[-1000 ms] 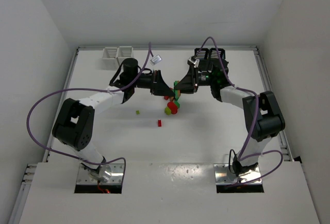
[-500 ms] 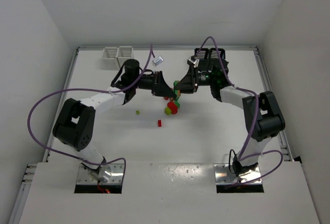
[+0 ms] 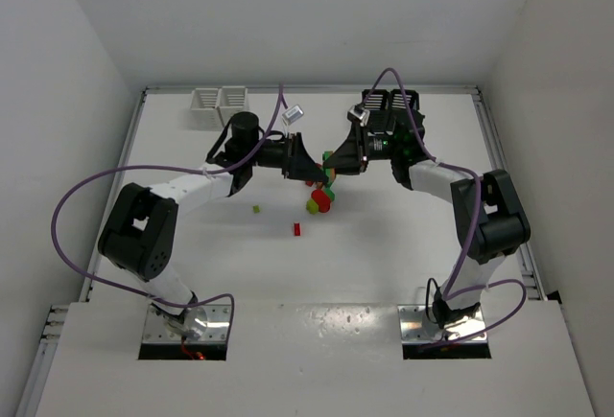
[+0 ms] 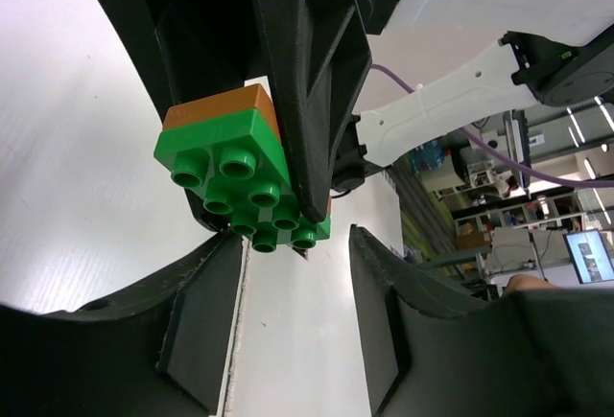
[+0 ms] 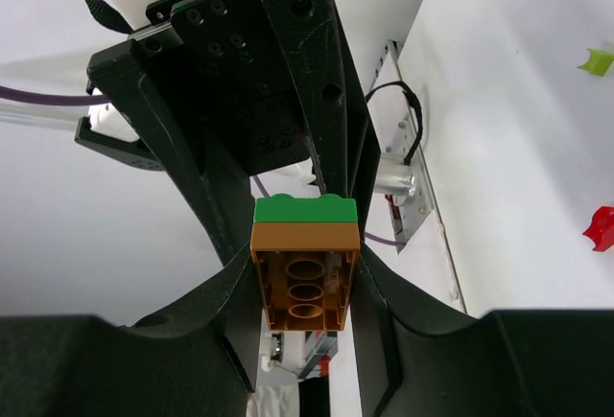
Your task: Sort the legos into containers by color
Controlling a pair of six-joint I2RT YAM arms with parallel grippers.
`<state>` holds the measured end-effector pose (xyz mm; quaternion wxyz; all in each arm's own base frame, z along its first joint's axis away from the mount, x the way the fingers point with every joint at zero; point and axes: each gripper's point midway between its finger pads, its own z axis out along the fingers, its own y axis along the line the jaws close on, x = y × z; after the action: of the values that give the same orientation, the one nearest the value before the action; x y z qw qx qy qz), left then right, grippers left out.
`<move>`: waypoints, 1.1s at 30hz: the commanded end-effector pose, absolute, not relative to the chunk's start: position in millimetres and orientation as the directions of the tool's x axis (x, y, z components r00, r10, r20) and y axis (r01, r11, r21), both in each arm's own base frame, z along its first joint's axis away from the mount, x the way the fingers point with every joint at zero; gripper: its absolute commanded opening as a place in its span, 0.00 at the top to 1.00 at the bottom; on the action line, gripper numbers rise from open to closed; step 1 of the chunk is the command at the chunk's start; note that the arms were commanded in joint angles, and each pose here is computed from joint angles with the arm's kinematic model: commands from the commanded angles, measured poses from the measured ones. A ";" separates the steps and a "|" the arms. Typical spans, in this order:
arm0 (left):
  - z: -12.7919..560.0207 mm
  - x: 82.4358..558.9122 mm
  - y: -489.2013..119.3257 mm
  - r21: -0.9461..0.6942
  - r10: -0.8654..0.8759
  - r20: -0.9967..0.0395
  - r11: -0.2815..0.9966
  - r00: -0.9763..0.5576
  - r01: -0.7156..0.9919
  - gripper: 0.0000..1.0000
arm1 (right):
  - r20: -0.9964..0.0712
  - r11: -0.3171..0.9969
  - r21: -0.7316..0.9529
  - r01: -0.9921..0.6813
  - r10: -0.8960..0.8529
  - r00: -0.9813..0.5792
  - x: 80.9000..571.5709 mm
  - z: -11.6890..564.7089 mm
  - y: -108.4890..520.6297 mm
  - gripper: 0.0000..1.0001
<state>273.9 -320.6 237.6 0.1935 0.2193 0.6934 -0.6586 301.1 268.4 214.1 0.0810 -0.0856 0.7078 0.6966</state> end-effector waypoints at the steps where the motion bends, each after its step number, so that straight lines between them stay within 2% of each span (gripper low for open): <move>1: 260.5 269.5 -324.4 -0.790 0.042 -0.613 -0.018 -0.789 0.613 0.45 | -0.322 0.001 0.947 -0.322 -0.004 -0.947 300.2 219.2 272.3 1.00; 20: 261.9 288.2 -315.2 -0.803 -0.015 -0.595 0.006 -0.803 0.595 0.50 | -0.325 0.013 0.945 -0.325 -0.018 -0.945 291.9 216.9 276.5 1.00; 22: 261.9 288.2 -315.2 -0.803 -0.015 -0.595 0.006 -0.803 0.595 0.47 | -0.334 0.013 0.943 -0.334 -0.018 -0.942 292.0 216.5 276.5 1.00; 29: 258.4 287.5 -314.8 -0.803 -0.013 -0.596 0.009 -0.803 0.596 0.47 | -0.326 0.014 0.945 -0.326 -0.029 -0.945 289.2 214.6 279.0 1.00; 33: 249.6 290.7 -314.6 -0.809 -0.014 -0.587 0.042 -0.809 0.586 0.39 | -0.326 0.014 0.945 -0.326 -0.029 -0.945 289.2 214.6 279.0 1.00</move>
<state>280.2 -315.3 236.7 0.1783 0.1918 0.7000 -0.6644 302.0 272.8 210.4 0.1009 -0.0940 0.7111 0.6894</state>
